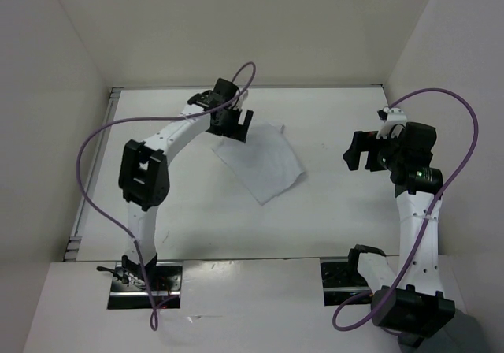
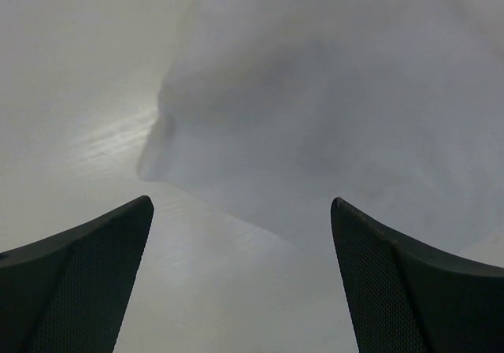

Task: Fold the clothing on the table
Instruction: Move the skirt to the center of the board

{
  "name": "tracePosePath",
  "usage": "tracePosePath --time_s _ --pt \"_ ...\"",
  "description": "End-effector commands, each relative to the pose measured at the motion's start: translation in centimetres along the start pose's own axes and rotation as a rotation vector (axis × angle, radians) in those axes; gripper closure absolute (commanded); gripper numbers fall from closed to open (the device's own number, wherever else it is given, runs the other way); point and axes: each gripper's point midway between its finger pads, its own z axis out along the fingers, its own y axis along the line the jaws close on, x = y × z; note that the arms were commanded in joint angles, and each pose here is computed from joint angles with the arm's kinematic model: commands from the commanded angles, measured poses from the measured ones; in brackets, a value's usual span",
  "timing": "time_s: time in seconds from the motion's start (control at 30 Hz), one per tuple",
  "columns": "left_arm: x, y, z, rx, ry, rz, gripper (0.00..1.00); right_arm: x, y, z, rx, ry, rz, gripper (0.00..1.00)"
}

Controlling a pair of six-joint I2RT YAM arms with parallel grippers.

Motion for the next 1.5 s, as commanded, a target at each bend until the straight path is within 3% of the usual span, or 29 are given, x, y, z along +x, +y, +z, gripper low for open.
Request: tracePosePath --time_s 0.0,0.13,0.43,0.9,1.03,1.07,1.2,1.27,1.37,1.47 --pt "2.3 -0.8 1.3 0.228 0.157 0.12 0.0 -0.8 0.5 -0.5 -0.021 -0.038 -0.042 0.0" --pt "3.3 0.8 3.5 0.338 0.268 0.106 0.0 -1.0 0.8 -1.0 -0.028 -0.055 -0.05 0.0" --pt "3.1 7.4 4.9 0.343 0.235 -0.027 0.0 -1.0 1.0 -1.0 -0.04 -0.057 -0.06 0.0" --pt "6.2 7.2 9.0 0.443 0.304 -0.097 0.04 -1.0 1.0 -1.0 -0.04 -0.057 -0.06 0.0" --pt "7.6 6.3 9.7 0.475 0.328 -0.104 0.23 -1.0 1.0 -1.0 -0.04 -0.057 -0.06 0.0" --pt "7.9 5.7 9.8 0.491 0.333 -0.1 0.37 -1.0 1.0 -1.0 -0.04 -0.057 -0.06 0.0" --pt "9.8 4.4 9.9 0.501 0.362 -0.1 0.69 -0.8 0.8 -0.5 -0.043 -0.038 -0.05 0.0" --pt "11.1 2.1 9.3 0.556 0.396 -0.111 0.73 -0.6 0.8 -0.2 -0.053 -0.028 -0.045 0.0" --pt "12.3 -0.4 8.0 0.583 0.426 -0.135 0.9 0.5 0.9 1.1 -0.093 0.035 -0.01 0.0" --pt "11.7 -1.5 6.5 0.564 0.378 -0.158 1.0 0.8 2.3 2.6 -0.2 0.104 -0.014 0.0"
